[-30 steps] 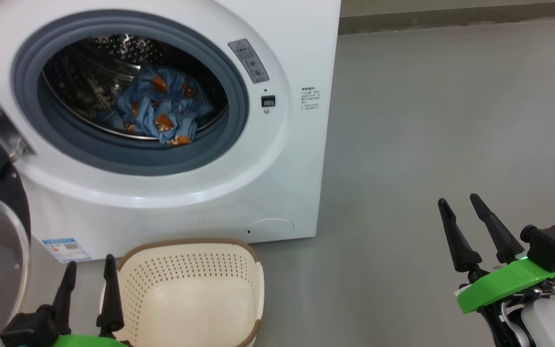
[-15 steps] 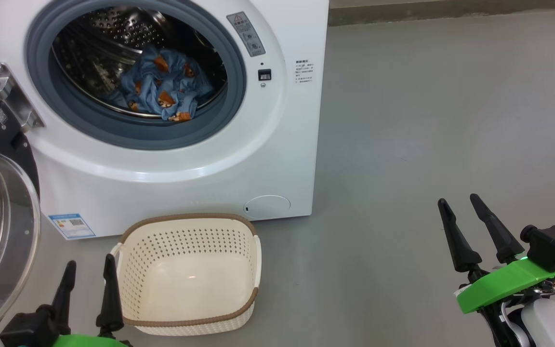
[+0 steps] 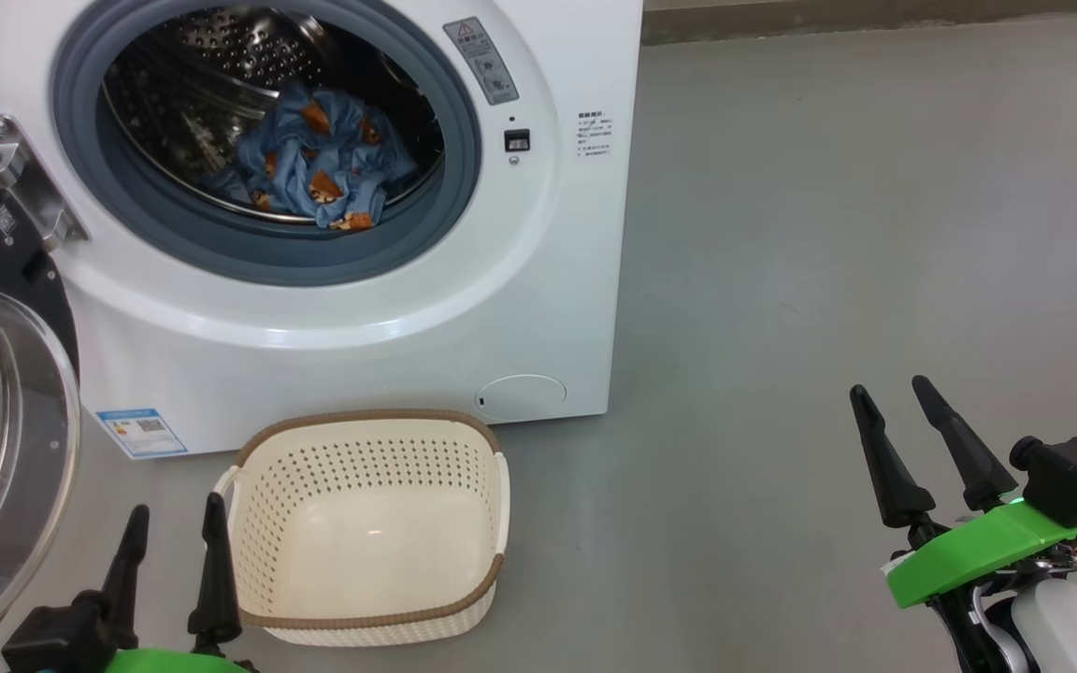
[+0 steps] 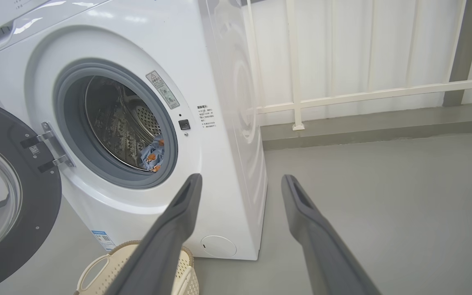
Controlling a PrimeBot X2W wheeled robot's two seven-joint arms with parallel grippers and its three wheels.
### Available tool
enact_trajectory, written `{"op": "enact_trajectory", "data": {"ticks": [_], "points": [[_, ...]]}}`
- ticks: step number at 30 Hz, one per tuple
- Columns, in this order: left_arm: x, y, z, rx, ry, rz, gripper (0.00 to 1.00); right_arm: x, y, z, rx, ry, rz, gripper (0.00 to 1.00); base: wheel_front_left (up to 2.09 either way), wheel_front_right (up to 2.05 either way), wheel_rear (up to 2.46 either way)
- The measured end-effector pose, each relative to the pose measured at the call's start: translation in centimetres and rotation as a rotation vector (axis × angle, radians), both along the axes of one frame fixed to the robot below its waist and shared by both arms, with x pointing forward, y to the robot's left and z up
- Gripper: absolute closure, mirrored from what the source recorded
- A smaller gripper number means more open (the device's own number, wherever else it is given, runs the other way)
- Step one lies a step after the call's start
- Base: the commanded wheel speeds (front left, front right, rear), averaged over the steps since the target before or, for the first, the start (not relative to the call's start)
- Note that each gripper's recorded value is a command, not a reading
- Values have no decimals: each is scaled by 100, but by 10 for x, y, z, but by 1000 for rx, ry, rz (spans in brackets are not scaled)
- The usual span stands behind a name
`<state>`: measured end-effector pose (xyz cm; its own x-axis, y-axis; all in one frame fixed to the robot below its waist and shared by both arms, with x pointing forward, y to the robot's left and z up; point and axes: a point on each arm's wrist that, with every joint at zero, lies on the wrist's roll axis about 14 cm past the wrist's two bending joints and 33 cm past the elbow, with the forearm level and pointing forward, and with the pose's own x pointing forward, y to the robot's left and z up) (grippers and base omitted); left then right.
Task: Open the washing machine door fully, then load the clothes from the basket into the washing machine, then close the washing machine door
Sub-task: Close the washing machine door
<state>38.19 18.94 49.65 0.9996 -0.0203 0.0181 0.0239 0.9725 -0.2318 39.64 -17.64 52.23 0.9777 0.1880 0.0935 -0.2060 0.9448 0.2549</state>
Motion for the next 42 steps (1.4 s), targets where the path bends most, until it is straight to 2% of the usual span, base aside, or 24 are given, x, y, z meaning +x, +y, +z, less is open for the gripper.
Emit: {"op": "enact_trajectory", "data": {"ticks": [13, 21, 30, 42], "points": [[-2, 3, -3, 2, 8, 8, 0, 3, 4, -3, 0, 7, 12, 0, 0, 0, 0], [-10, 17, -7, 13, 22, 48, 0, 10, 22, -5, -5, 13, 63, 0, 0, 0, 0], [-33, 50, -6, 20, 23, 154, 0, 20, 62, -5, -4, 13, 168, 0, 0, 0, 0], [-83, 104, -2, 8, 28, 357, 0, 28, 137, -2, -1, 7, 363, 0, 0, 0, 0]]}}
